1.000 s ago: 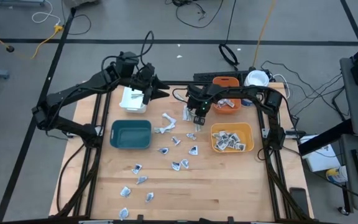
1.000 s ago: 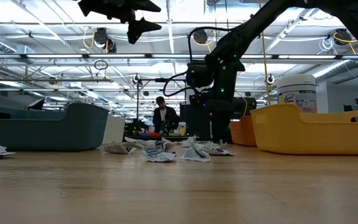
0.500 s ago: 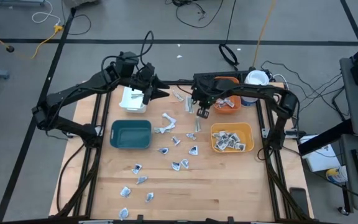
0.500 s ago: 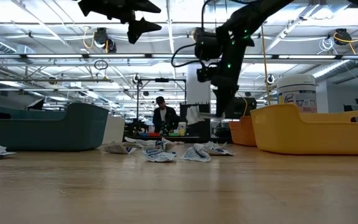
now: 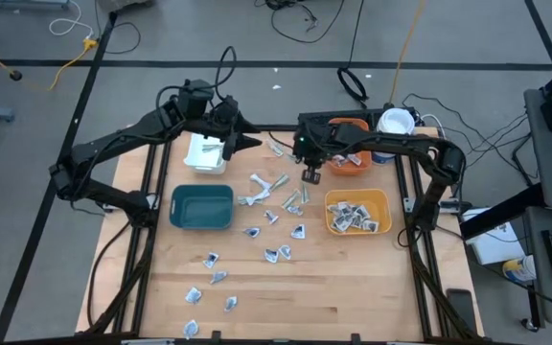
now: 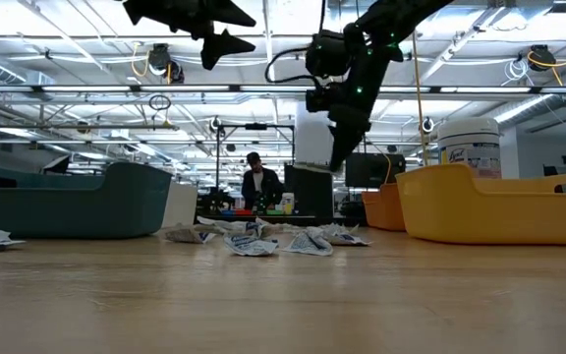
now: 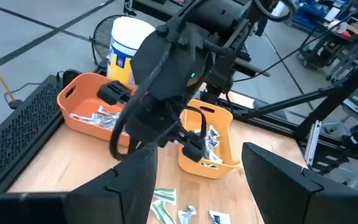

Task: Pick & Place First Aid Supplies
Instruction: Put the bandage into the white bin

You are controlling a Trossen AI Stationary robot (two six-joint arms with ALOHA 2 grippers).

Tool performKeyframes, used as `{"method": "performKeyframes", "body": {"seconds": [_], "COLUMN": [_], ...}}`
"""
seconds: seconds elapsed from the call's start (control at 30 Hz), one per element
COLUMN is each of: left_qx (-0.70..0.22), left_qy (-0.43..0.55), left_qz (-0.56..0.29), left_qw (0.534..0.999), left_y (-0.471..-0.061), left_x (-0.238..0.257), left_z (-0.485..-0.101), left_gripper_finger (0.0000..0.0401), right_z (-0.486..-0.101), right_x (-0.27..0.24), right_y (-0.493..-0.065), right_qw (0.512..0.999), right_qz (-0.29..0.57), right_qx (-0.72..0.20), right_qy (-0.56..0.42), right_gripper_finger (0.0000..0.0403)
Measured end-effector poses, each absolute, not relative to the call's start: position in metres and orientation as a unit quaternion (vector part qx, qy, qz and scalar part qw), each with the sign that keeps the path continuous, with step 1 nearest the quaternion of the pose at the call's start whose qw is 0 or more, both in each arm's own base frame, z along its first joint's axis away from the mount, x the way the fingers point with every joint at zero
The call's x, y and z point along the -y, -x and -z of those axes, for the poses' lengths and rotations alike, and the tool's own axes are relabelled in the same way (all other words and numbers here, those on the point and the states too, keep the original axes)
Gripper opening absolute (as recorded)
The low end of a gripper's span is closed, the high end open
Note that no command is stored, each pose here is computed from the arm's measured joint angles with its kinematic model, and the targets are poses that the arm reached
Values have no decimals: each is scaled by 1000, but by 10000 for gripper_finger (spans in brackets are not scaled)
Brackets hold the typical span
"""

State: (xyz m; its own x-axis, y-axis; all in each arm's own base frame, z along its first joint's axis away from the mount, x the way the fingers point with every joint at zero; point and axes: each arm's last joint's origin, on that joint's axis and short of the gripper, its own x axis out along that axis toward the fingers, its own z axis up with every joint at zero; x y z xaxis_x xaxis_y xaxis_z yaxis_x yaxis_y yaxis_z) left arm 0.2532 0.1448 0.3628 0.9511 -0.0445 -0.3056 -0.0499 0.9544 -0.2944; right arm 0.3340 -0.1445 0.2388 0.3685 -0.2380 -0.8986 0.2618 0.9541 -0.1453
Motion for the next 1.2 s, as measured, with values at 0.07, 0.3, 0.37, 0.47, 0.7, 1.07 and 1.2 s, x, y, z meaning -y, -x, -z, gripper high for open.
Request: {"method": "performKeyframes", "body": {"seconds": [0.07, 0.3, 0.37, 0.47, 0.7, 1.07, 1.2], "left_qx": [-157, -157, -156, -148, -127, -124, -124], "left_qy": [149, 116, 107, 92, 64, 64, 64], "left_qz": [-10, -26, -25, -22, -35, -45, -39], "left_qw": [976, 980, 982, 984, 989, 989, 989], "left_y": [-253, -253, -253, -254, -259, -265, -267], "left_x": [-145, -147, -147, -147, -143, -134, -130], "left_z": [-363, -363, -363, -365, -369, -371, -371], "left_gripper_finger": [239, 239, 239, 239, 239, 233, 190], "right_z": [-249, -300, -317, -334, -349, -353, -353], "right_x": [144, 139, 137, 135, 127, 112, 112], "right_y": [-333, -331, -330, -327, -329, -336, -336], "right_qw": [846, 921, 941, 957, 975, 981, 981], "right_qz": [150, 141, 132, 129, 92, 72, 72], "right_qx": [-512, -362, -310, -258, -198, -176, -175], "right_qy": [-26, -32, -30, -34, -47, -41, -42], "right_gripper_finger": [0, 0, 0, 0, 0, 0, 0]}}
